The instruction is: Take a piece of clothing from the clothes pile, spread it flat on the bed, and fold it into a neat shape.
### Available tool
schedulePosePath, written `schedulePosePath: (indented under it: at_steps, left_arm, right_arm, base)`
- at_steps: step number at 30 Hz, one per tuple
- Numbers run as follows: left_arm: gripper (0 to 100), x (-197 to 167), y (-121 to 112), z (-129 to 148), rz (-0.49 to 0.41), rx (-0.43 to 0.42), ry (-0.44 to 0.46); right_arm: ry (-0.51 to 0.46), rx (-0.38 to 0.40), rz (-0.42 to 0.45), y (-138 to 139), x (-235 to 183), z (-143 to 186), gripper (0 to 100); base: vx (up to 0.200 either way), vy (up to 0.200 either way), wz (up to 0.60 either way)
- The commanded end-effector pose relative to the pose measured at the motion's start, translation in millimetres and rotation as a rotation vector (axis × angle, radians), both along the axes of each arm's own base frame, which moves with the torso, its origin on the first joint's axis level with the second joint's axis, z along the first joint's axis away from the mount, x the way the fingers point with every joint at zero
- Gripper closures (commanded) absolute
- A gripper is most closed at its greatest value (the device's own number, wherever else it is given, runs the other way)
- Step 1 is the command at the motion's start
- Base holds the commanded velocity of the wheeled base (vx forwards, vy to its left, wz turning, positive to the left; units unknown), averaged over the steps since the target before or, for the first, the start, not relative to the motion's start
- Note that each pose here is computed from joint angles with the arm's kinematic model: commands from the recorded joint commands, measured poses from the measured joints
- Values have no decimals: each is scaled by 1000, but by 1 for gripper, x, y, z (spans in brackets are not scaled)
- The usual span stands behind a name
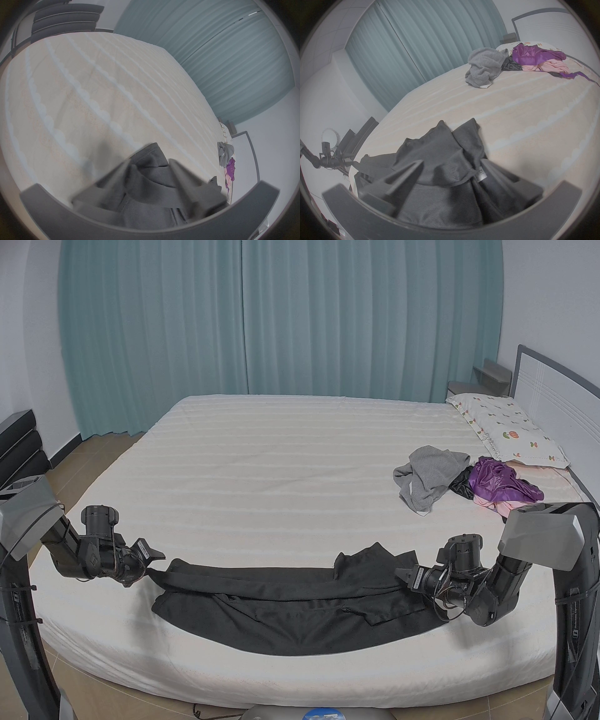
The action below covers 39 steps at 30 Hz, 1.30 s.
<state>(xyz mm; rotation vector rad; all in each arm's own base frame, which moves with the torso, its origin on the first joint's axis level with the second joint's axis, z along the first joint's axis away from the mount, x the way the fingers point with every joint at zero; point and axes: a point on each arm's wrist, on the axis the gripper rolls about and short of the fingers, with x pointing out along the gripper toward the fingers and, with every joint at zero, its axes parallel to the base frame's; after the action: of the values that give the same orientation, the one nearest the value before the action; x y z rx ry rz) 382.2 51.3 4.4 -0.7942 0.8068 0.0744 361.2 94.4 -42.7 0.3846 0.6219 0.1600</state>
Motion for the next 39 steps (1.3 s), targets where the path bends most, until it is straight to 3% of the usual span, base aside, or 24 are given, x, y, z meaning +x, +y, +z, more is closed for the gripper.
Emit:
schedulePosePath:
  at_steps: [1, 8, 14, 17, 23, 27, 34, 36, 37, 39]
  left_arm:
    - [0, -5, -1, -5, 3, -5, 20]
    - [0, -28, 6, 8, 29, -22, 27]
    - [0, -56, 1, 6, 27, 0, -3]
    - [0, -78, -14, -5, -8, 8, 21]
    - [0, -95, -40, -20, -41, 85, 95]
    - [0, -93, -52, -32, -33, 140, 128]
    - [0, -86, -56, -38, -8, 187, 114]
    - [0, -75, -57, -46, 35, 238, 96]
    - [100, -73, -57, -47, 42, 243, 92]
    - [100, -71, -58, -46, 51, 243, 82]
  right_arm:
    - [-12, 19, -10, -1, 1, 4, 0]
    - [12, 225, -124, -14, -26, 45, 0]
    - [92, 233, -157, -23, -58, 47, 0]
    - [176, 255, -189, -24, -75, 37, 0]
    - [237, 253, -219, -26, -82, 19, 0]
    - [249, 250, -222, -27, -85, 15, 0]
    - [258, 257, -225, -26, -86, 13, 0]
    - [272, 251, -230, -26, -92, 13, 0]
    - [276, 248, -227, -26, -93, 13, 0]
    - [285, 237, -217, -23, -96, 12, 0]
  base:
    - [0, 0, 0]
    - [0, 0, 0]
    - [0, 0, 0]
    - [0, 0, 0]
    - [0, 0, 0]
    - [0, 0, 0]
    - [0, 0, 0]
    - [0, 0, 0]
    - [0, 0, 0]
    - [0, 0, 0]
